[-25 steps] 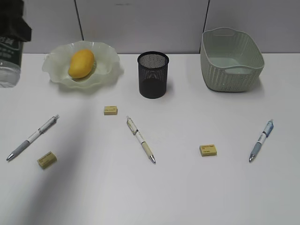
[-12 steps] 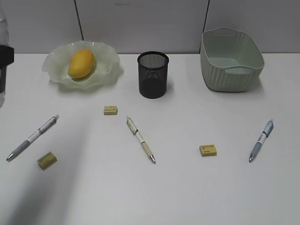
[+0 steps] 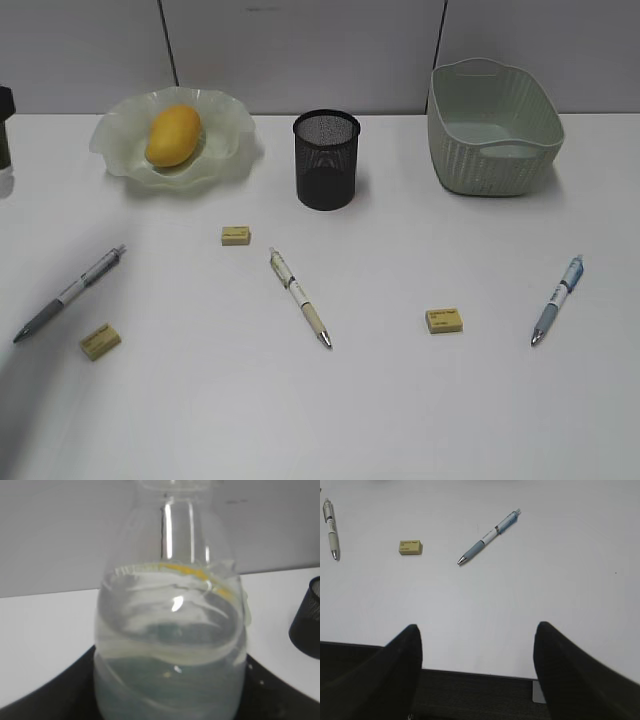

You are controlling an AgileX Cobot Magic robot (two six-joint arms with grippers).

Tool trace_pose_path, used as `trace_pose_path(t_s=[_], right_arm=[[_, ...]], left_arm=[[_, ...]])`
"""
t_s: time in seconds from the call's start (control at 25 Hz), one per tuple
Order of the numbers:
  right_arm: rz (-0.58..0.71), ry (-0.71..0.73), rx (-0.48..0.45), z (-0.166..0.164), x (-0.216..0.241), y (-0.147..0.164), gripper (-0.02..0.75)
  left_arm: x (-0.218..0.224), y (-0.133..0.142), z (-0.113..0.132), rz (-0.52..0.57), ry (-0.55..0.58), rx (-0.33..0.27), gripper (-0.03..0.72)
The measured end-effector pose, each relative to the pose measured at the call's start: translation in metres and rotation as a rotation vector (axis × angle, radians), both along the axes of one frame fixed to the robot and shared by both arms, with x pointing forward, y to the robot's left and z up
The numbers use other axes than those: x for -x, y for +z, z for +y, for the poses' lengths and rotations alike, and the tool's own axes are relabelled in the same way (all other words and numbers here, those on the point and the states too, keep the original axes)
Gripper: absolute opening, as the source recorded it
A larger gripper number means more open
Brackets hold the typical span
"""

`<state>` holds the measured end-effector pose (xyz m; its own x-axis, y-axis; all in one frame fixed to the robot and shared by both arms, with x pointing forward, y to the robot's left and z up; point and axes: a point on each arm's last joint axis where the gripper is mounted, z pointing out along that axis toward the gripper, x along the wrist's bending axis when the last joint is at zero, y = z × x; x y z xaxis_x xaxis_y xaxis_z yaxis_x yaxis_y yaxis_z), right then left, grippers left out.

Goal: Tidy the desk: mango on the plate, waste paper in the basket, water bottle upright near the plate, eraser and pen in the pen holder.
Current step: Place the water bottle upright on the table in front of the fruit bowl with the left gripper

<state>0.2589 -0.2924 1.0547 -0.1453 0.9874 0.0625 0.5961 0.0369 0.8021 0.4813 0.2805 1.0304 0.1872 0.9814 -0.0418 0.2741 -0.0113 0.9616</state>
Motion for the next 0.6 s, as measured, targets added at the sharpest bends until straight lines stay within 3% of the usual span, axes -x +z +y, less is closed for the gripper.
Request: trace_pose_path(t_s=[0.28,0.6], right_arm=[[0.0,0.0,0.0,0.0,0.0,0.0,0.533],[0.0,0.0,0.0,0.0,0.0,0.0,0.52]], left_arm=[[-0.042,-0.048,0.005,-0.057,-0.012,0.195,0.488],[-0.064,-0.103,0.01,-0.126,0.024,0.192,0.488]])
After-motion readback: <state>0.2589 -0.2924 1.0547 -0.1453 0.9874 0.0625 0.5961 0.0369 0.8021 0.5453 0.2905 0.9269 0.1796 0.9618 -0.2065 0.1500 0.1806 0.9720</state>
